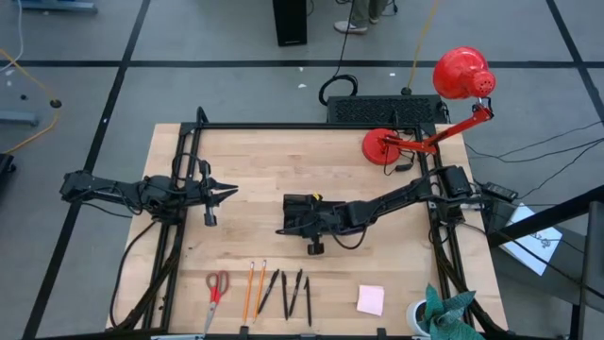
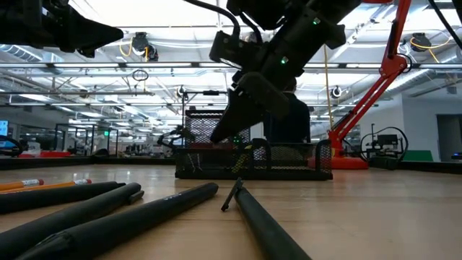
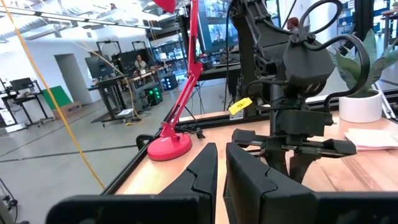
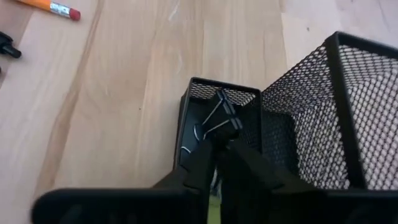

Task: Pick and place office supplies into organizer
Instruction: Put the black binder clip into the desk organizer, then put the left yellow pencil into the desk organizer

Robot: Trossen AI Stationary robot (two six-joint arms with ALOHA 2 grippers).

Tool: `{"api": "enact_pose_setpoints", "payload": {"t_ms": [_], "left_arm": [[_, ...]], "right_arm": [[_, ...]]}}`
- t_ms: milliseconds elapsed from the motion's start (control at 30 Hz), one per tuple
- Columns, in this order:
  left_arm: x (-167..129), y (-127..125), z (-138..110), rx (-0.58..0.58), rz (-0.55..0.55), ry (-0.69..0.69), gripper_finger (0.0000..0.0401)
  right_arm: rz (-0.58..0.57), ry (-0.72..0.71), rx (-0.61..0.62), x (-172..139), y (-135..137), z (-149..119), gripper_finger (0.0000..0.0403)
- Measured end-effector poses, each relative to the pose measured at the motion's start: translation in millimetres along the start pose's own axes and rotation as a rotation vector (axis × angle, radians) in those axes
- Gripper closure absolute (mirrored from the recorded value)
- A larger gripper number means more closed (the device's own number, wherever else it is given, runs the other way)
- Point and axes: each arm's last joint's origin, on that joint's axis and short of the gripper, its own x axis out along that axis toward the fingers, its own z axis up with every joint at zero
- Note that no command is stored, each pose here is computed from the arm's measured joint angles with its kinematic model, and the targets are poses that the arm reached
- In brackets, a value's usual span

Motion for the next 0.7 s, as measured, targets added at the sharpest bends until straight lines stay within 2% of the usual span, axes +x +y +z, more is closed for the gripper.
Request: {"api": "enact_pose_setpoints", "payload": {"t_ms": [233, 367, 533, 700], "left_arm": [[0, 0, 0, -0.001, 0.0, 0.0, 0.0359], [0, 0, 0, -0.001, 0.0, 0.001, 0.0359], [0, 0, 0, 0.0, -0.001, 0.003, 0.0359], [0, 0, 0, 0.0, -0.001, 0.004, 0.0359]], "right_arm": [[-0.004, -0.004, -0.023, -5, -1, 2, 0.0292], [-0.005, -0.069, -0.047, -32, -8, 16, 0.0285], [0.003, -0.157, -0.053, -86, -17, 32, 0.0301], [0.008, -0.355, -0.066, -145, -23, 31, 0.0353]]}}
